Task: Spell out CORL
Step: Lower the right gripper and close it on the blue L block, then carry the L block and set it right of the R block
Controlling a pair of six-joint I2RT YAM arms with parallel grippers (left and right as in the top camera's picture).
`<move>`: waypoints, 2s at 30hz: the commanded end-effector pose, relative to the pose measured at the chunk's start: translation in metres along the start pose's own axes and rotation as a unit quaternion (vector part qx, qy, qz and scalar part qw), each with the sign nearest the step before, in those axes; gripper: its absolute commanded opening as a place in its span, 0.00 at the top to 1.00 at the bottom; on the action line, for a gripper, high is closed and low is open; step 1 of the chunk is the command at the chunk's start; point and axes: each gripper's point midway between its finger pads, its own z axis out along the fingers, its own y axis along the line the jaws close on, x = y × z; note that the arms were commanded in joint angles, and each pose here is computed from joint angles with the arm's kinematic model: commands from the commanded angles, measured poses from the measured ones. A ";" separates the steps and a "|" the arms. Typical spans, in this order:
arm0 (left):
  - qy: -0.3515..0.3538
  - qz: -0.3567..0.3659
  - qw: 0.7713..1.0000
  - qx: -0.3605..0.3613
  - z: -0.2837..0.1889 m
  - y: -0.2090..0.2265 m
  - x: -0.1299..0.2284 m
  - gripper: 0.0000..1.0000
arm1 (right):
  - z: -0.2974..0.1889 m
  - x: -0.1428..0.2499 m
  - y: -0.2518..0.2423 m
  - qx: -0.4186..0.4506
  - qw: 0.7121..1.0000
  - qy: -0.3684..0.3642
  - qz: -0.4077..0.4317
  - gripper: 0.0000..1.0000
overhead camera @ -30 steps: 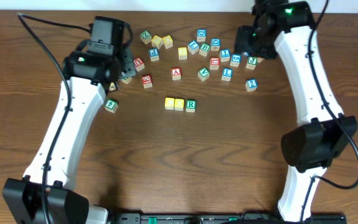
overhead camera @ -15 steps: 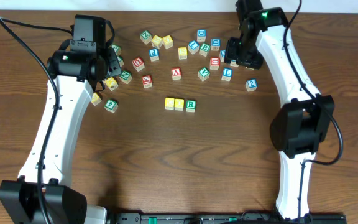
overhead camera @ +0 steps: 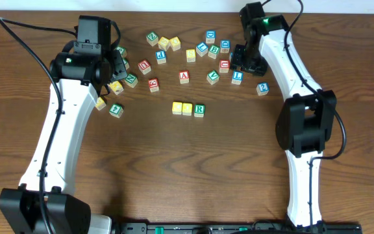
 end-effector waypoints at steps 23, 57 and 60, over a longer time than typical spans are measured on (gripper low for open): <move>-0.001 0.003 1.000 -0.008 0.001 0.003 -0.001 0.63 | 0.055 0.007 0.007 0.012 0.999 0.024 -0.038 0.67; -0.001 0.003 1.000 -0.008 0.001 0.003 -0.001 0.63 | 0.038 0.108 0.051 -0.030 0.965 0.178 -0.189 0.67; -0.001 0.003 1.000 -0.008 0.001 0.003 -0.001 0.63 | 0.038 0.113 0.056 -0.026 0.964 0.177 -0.197 0.67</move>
